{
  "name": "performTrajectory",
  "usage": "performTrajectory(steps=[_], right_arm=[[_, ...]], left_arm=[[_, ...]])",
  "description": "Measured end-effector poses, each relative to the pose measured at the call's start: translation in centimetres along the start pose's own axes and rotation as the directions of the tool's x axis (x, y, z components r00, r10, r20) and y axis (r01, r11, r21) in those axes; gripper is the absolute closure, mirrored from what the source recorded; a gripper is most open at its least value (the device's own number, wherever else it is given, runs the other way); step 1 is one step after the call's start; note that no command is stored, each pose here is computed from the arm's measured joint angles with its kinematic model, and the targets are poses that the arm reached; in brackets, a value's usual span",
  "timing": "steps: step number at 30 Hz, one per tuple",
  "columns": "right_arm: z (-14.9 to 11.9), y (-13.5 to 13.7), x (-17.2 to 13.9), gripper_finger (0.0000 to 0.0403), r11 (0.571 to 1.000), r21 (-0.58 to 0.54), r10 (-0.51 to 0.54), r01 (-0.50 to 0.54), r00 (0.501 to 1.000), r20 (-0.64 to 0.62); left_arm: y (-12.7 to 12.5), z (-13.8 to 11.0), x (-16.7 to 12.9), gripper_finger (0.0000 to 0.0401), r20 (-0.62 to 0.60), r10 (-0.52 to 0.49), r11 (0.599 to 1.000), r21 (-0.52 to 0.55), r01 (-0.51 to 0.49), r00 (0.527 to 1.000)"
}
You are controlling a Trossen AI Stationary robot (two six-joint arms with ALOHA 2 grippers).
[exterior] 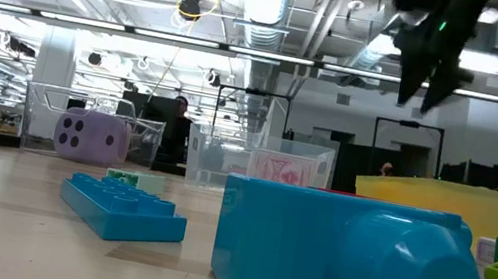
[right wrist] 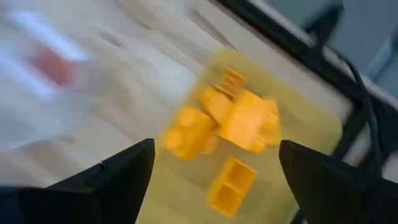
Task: Pick & Place Toys
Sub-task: Put the pink deck of cards into the bottom transparent bin
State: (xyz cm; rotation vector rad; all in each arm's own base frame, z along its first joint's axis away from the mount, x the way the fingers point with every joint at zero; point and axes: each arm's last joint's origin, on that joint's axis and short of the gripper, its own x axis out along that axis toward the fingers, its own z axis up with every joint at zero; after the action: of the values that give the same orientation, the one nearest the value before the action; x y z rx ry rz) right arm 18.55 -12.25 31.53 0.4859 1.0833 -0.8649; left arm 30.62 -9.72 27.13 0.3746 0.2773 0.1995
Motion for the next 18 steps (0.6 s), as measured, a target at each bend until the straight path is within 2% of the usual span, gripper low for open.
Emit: performTrajectory(steps=[4,9,13,18], right_arm=[[-2.4,1.6,-4.4,0.0067,0.983,-0.137,0.145,-0.122,0.975,0.171],[-5.5,3.1,-9.3,0.0067,0.903,-0.322,0.39,-0.283,0.854,0.343],[-7.7,3.9,-11.5,0.0067,0.807,-0.462,0.545,-0.366,0.763,0.347],[-9.4,4.8,-12.4,0.0067,0.723,-0.553,0.631,-0.414,0.723,0.282]], left_arm=[[0.0,0.0,0.0,0.0059,0.0,0.0,1.0,0.0,0.0,1.0],[0.0,0.0,0.0,0.0059,0.0,0.0,1.0,0.0,0.0,1.0],[0.0,0.0,0.0,0.0059,0.0,0.0,1.0,0.0,0.0,1.0],[0.0,0.0,0.0,0.0059,0.0,0.0,1.0,0.0,0.0,1.0]])
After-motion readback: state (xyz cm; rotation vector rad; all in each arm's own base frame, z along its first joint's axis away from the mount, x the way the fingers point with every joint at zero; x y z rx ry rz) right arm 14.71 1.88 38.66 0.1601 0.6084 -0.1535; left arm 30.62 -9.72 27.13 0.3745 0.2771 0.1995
